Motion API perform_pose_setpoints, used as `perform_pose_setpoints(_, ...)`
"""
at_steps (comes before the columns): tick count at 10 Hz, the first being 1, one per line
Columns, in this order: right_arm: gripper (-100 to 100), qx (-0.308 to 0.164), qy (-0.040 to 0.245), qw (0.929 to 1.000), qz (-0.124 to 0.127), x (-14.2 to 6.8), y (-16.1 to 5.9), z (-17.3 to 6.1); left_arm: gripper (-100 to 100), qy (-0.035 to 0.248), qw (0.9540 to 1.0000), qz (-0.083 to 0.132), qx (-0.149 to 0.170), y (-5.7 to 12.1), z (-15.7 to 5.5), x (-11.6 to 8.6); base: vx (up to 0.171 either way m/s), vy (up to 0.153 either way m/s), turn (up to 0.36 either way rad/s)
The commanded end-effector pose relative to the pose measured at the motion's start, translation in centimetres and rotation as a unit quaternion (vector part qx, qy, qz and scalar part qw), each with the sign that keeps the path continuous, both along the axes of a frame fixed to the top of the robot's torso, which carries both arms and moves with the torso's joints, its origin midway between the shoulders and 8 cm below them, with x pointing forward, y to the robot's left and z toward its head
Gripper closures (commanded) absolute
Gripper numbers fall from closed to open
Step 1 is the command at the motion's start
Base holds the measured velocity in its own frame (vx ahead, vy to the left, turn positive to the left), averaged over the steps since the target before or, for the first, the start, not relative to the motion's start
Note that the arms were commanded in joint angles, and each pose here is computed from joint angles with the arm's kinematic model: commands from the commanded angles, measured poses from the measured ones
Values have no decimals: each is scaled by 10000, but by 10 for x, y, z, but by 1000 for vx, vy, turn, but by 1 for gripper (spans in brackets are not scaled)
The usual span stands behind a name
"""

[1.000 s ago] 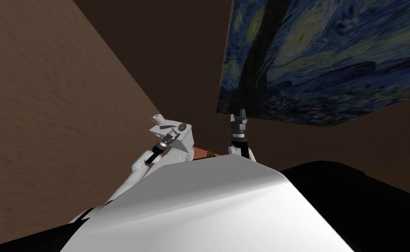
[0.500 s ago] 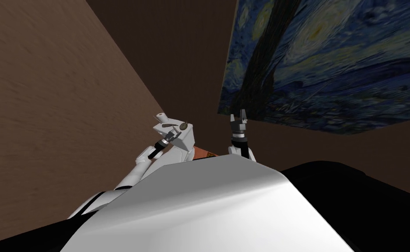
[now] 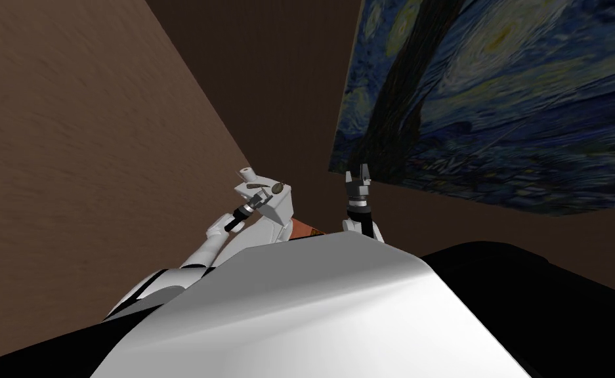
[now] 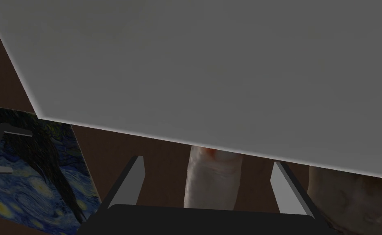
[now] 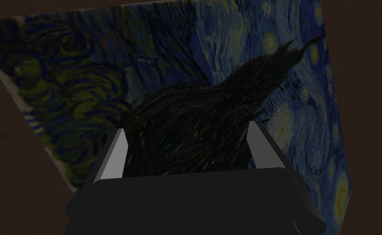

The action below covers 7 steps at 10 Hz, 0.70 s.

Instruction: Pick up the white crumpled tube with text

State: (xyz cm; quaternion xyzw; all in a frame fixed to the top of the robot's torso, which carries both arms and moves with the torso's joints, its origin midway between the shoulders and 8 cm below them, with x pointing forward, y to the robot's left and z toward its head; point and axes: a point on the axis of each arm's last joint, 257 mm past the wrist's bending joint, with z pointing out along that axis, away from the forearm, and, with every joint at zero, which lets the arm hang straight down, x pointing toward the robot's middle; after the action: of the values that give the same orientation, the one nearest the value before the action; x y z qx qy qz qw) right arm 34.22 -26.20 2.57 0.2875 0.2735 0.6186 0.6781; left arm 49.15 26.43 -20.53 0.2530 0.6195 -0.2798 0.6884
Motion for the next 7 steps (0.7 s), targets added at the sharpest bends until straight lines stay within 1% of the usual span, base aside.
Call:
perform_pose_setpoints(1,0,0,0,10000,0,0,0,0,-100,15,9995,-309,42,-13,0,0,-13,-60,250)
perform_pose_setpoints(2,0,0,1,10000,-1,0,0,0,-100,-49,9994,-341,39,-13,7,6,-28,-65,210)
perform_pose_setpoints(3,0,0,0,10000,0,0,0,0,-100,-29,9996,-257,59,-7,7,15,-4,-12,25)
perform_pose_setpoints(4,0,0,0,10000,0,0,0,0,-100,12,9983,-568,105,-17,7,11,-26,-37,140)
perform_pose_setpoints(5,0,0,0,10000,0,0,0,0,-100,-58,9981,-599,105,-18,15,16,-56,-89,317)
perform_pose_setpoints(6,0,1,0,10000,0,0,0,0,-100,-95,9984,-550,123,-16,21,25,-22,-50,143)
perform_pose_setpoints(7,0,0,0,10000,0,0,0,0,-100,3,9989,-448,134,-7,13,27,8,-4,-14)
